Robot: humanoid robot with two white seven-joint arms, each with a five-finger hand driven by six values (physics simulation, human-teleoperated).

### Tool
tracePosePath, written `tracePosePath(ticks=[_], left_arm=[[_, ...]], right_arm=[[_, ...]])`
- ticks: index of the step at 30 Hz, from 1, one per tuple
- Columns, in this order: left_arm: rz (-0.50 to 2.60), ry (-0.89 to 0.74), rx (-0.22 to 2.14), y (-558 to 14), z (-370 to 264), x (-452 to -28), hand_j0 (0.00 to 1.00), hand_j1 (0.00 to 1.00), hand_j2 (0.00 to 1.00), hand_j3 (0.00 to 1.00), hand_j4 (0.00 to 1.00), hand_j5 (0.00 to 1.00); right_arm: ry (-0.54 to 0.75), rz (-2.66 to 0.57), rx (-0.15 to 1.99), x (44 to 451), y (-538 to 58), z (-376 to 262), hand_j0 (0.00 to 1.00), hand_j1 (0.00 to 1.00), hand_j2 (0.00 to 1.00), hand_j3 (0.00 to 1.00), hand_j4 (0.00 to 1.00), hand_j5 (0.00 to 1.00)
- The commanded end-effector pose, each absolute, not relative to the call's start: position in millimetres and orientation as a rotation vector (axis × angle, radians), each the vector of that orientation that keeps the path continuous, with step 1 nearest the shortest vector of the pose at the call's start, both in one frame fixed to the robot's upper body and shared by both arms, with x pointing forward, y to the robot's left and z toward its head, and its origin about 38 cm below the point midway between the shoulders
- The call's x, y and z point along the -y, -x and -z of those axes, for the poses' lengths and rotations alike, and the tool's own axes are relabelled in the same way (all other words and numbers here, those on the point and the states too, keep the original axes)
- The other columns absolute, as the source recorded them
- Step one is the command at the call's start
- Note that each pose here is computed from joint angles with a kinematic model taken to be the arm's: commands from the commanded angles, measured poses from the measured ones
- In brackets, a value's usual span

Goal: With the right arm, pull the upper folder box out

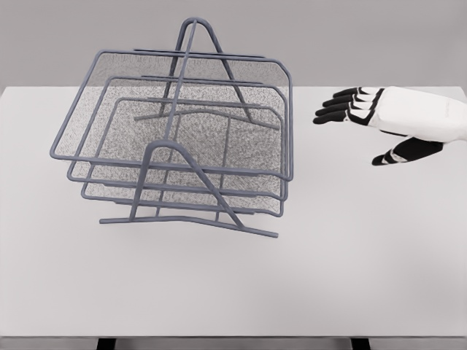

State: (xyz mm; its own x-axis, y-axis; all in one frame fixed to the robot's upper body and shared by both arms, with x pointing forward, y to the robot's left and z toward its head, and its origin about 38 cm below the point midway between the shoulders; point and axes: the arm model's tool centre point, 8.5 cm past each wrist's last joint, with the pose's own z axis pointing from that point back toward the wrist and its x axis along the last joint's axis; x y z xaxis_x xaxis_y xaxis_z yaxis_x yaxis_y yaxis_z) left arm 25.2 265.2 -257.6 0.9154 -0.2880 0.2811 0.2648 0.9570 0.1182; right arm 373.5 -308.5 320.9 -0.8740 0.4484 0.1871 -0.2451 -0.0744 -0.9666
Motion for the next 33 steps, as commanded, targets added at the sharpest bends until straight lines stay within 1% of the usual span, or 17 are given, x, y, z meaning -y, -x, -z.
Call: tracePosePath(ticks=[1, 6, 7, 8, 12, 20, 25, 33], left_arm=[[0.284, -0.078, 0.300, -24, 258, -265, 1.00, 1.00, 1.00, 1.00, 1.00, 1.00], [0.284, -0.078, 0.300, -24, 258, -265, 1.00, 1.00, 1.00, 1.00, 1.00, 1.00], [0.284, -0.078, 0.300, -24, 258, -265, 1.00, 1.00, 1.00, 1.00, 1.00, 1.00], [0.284, -0.078, 0.300, -24, 258, -265, 1.00, 1.00, 1.00, 1.00, 1.00, 1.00], [0.284, -0.078, 0.300, -24, 258, -265, 1.00, 1.00, 1.00, 1.00, 1.00, 1.00], [0.284, -0.078, 0.300, -24, 258, -265, 1.00, 1.00, 1.00, 1.00, 1.00, 1.00], [0.284, -0.078, 0.301, -25, 258, -265, 1.00, 1.00, 1.00, 1.00, 1.00, 1.00], [0.284, -0.078, 0.300, -24, 258, -265, 1.00, 1.00, 1.00, 1.00, 1.00, 1.00]], right_arm=[[0.210, -1.987, 1.743, 309, -374, -320, 1.00, 1.00, 1.00, 1.00, 1.00, 1.00], [0.260, -2.019, 1.787, 285, -396, -316, 1.00, 1.00, 1.00, 1.00, 1.00, 1.00], [0.257, -2.021, 1.793, 283, -397, -316, 1.00, 1.00, 1.00, 1.00, 1.00, 1.00], [0.240, -2.047, 1.784, 272, -398, -305, 1.00, 1.00, 1.00, 1.00, 1.00, 1.00], [0.233, -2.060, 1.795, 259, -403, -297, 1.00, 1.00, 1.00, 1.00, 1.00, 1.00], [0.191, -2.063, 1.770, 251, -407, -279, 1.00, 1.00, 1.00, 1.00, 1.00, 1.00], [0.159, -2.094, 1.705, 248, -407, -256, 1.00, 1.00, 1.00, 1.00, 1.00, 1.00], [0.174, -2.128, 1.654, 250, -404, -243, 1.00, 1.00, 1.00, 1.00, 1.00, 1.00]])
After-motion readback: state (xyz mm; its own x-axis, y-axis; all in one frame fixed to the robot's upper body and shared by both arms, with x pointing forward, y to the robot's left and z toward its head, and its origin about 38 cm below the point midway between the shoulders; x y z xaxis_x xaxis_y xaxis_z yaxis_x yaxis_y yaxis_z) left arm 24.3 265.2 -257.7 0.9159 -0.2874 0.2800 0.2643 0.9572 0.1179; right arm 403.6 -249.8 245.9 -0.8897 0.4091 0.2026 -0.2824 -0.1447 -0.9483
